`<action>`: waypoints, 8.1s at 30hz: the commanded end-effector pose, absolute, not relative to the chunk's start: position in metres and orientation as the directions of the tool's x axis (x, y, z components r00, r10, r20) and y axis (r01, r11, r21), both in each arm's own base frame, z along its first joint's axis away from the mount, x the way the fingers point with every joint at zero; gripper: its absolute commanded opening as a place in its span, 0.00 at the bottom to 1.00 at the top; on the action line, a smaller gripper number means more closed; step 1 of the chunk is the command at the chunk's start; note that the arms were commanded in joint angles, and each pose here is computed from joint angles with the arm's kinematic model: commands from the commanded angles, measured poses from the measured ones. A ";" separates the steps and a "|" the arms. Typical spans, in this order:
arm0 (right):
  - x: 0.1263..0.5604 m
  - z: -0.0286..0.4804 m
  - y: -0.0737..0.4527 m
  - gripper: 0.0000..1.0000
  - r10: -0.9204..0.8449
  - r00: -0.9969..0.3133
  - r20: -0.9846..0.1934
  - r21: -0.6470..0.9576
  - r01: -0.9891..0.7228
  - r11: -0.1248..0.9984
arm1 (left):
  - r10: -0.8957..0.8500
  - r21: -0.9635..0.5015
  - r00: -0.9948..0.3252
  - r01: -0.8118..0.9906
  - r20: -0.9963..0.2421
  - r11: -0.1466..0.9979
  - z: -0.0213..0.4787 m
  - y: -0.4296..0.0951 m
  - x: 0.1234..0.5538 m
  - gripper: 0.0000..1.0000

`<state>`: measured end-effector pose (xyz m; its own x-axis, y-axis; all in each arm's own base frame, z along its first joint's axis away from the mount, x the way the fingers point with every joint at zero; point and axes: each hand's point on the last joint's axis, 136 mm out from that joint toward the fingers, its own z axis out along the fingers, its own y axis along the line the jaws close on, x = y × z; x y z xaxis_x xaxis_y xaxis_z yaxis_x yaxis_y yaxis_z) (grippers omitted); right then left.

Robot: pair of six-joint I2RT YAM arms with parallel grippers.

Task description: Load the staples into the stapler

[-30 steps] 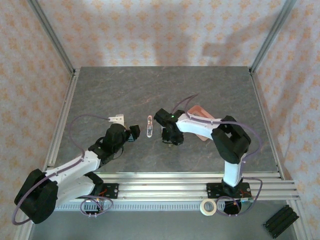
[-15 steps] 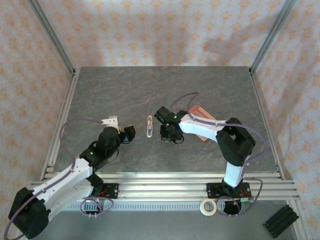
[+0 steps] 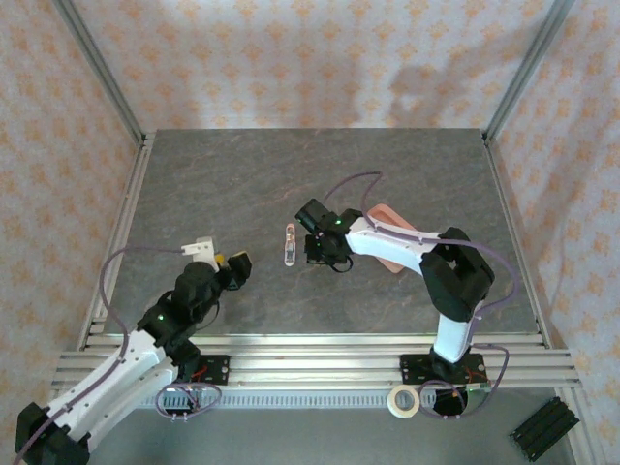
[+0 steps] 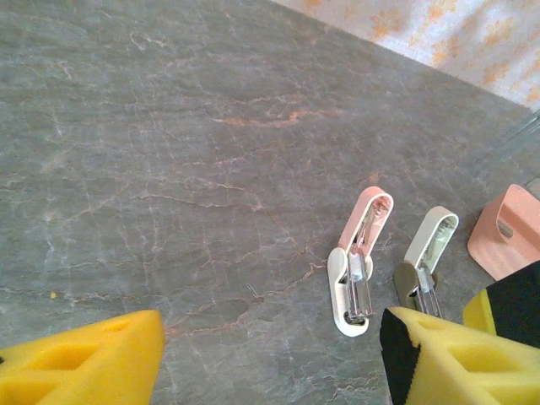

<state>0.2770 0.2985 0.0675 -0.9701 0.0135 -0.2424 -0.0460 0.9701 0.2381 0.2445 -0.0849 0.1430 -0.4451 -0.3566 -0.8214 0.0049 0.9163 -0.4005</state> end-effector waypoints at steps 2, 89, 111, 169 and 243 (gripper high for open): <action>0.289 0.077 0.299 0.17 0.013 -0.955 -0.296 0.212 -0.052 0.976 | -0.358 -0.375 -0.413 -0.044 -0.837 0.926 0.143 -0.067 0.236 0.70; 0.313 0.053 0.305 0.17 0.005 -0.875 -0.484 0.113 -0.057 0.992 | -0.049 -0.103 -0.412 0.110 -0.910 0.989 0.110 -0.103 0.290 0.72; 0.313 0.070 0.296 0.17 0.011 -0.850 -0.526 0.113 -0.057 0.992 | -0.058 -0.124 -0.426 0.129 -0.903 0.984 0.108 -0.111 0.295 0.71; 0.302 0.094 0.285 0.31 -0.015 -0.863 -0.505 0.088 -0.069 0.994 | -0.053 -0.122 -0.426 0.136 -0.903 0.983 0.112 -0.112 0.295 0.71; 0.275 0.046 0.163 0.27 0.307 -0.951 -0.042 0.122 0.300 0.946 | -0.032 -0.133 -0.442 0.200 -0.897 0.971 0.111 -0.131 0.304 0.70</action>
<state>0.2748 0.1562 0.0393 -0.9727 0.2310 -0.0237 0.2282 0.9696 0.0886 0.3003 -0.1319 0.0975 -0.4795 -0.0262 -0.8772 0.1984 0.9704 -0.1374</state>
